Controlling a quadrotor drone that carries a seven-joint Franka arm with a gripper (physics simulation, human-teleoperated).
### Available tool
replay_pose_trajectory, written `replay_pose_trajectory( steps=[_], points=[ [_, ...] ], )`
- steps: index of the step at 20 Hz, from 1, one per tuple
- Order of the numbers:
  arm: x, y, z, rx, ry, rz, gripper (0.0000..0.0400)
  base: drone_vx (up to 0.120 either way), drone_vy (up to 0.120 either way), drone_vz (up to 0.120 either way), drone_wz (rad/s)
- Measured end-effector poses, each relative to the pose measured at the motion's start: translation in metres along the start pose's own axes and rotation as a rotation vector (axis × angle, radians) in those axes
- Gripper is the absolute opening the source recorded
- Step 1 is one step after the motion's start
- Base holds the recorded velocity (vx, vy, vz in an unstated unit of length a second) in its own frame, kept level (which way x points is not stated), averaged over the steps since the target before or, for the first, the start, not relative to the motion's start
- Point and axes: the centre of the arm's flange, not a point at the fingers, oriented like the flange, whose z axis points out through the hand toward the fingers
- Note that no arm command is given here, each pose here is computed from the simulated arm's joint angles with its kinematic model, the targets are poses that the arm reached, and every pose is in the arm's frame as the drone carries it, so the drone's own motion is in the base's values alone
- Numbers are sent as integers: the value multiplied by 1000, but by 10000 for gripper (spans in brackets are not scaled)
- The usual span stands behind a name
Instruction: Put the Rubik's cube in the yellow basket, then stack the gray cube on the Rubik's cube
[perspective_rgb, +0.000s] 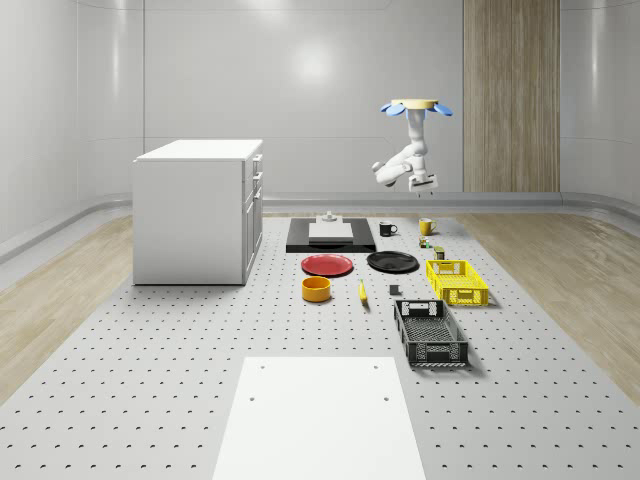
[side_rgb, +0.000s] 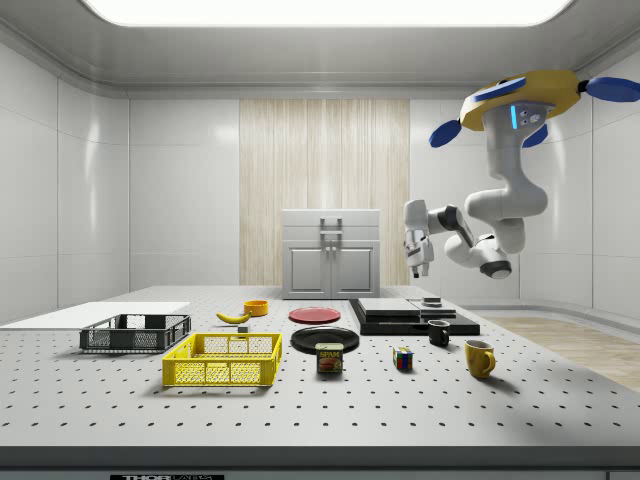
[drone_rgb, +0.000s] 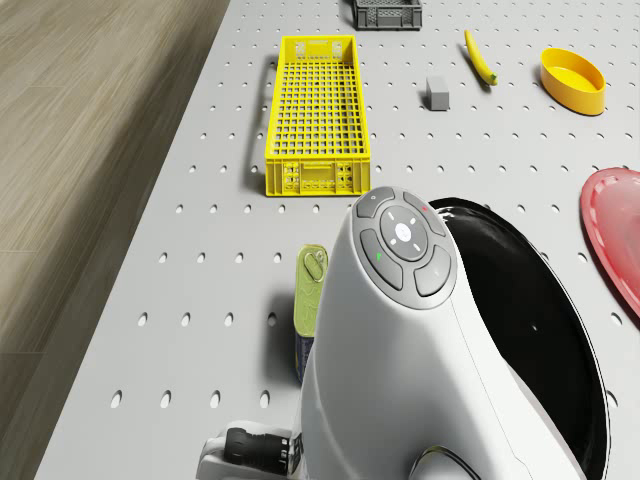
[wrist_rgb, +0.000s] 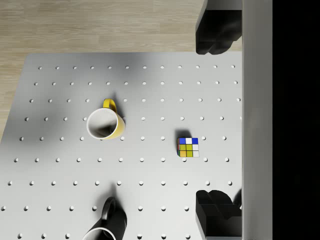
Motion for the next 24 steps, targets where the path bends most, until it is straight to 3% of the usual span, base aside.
replay_pose_trajectory(
  steps=[8, 24],
  points=[
    [-9, -9, 0, -85, 91, -3, 400, 120, 0, -120, 0],
    [-11, -11, 1, -110, 117, -3, 400, 0, -20, -120, 0]
  ],
)
